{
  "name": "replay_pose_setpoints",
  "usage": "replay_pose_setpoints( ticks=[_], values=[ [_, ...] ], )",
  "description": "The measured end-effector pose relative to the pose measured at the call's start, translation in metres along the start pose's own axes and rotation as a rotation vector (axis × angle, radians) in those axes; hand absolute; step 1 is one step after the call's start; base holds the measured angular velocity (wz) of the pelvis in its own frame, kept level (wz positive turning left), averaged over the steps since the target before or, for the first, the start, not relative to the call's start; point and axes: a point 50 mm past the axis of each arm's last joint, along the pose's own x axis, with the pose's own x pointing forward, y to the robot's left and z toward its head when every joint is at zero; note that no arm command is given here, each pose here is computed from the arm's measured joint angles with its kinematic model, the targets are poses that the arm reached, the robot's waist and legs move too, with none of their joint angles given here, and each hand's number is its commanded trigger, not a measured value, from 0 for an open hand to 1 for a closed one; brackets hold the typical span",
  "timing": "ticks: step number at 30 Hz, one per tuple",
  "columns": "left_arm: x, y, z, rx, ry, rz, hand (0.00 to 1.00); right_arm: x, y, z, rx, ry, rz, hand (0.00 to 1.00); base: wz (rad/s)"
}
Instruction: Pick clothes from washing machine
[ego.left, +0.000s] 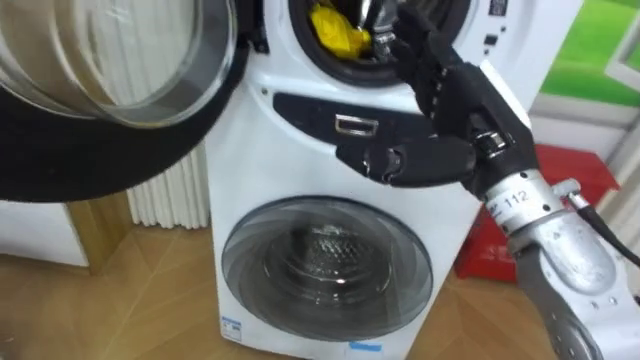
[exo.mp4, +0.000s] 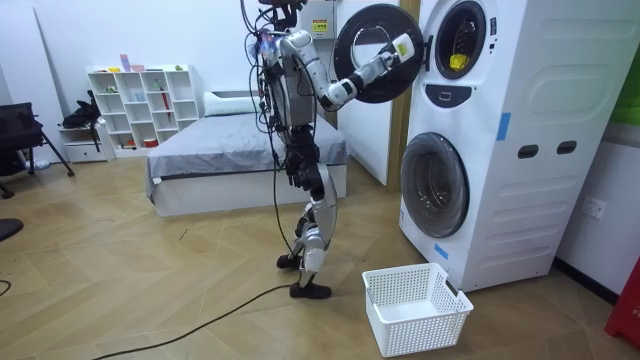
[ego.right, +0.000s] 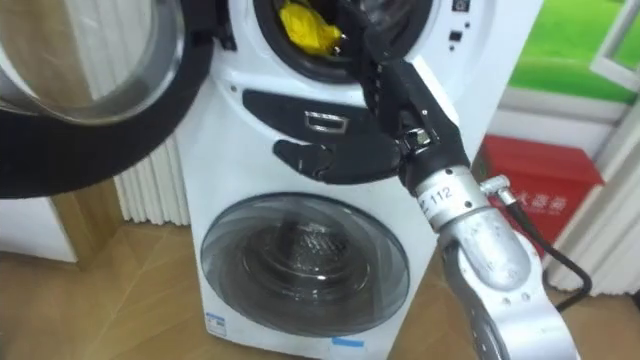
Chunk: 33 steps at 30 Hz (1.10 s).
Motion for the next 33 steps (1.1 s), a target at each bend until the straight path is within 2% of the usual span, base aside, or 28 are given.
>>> replay_pose_setpoints(
  ticks=[8, 12, 17, 23, 28, 30, 33],
  values=[
    [0.000, 0.002, -0.006, -0.016, 0.017, 0.007, 0.00, 0.004, 0.001, -0.004, 0.025, 0.018, -0.034, 0.00, -0.15],
    [0.000, 0.001, 0.003, -0.029, -0.022, 0.007, 0.00, 0.003, -0.003, -0.004, 0.025, 0.021, -0.068, 0.00, 0.00],
    [0.000, 0.001, 0.006, -0.046, -0.020, 0.008, 0.00, 0.001, -0.012, -0.003, -0.040, 0.025, -0.104, 0.00, 0.14],
    [0.002, 0.005, 0.016, -0.042, -0.026, 0.019, 0.00, -0.020, -0.018, -0.013, -0.087, 0.034, -0.152, 0.00, 0.05],
    [0.005, 0.024, 0.041, -0.011, -0.114, 0.089, 0.00, -0.031, -0.036, -0.020, -0.100, 0.070, -0.230, 0.00, -0.05],
    [0.004, 0.025, 0.043, -0.013, -0.126, 0.093, 0.00, -0.035, -0.035, -0.023, -0.104, 0.078, -0.227, 0.00, 0.16],
    [0.002, 0.017, 0.041, -0.022, -0.135, 0.087, 0.00, -0.037, -0.033, -0.024, -0.105, 0.082, -0.218, 0.00, 0.08]
  ],
)
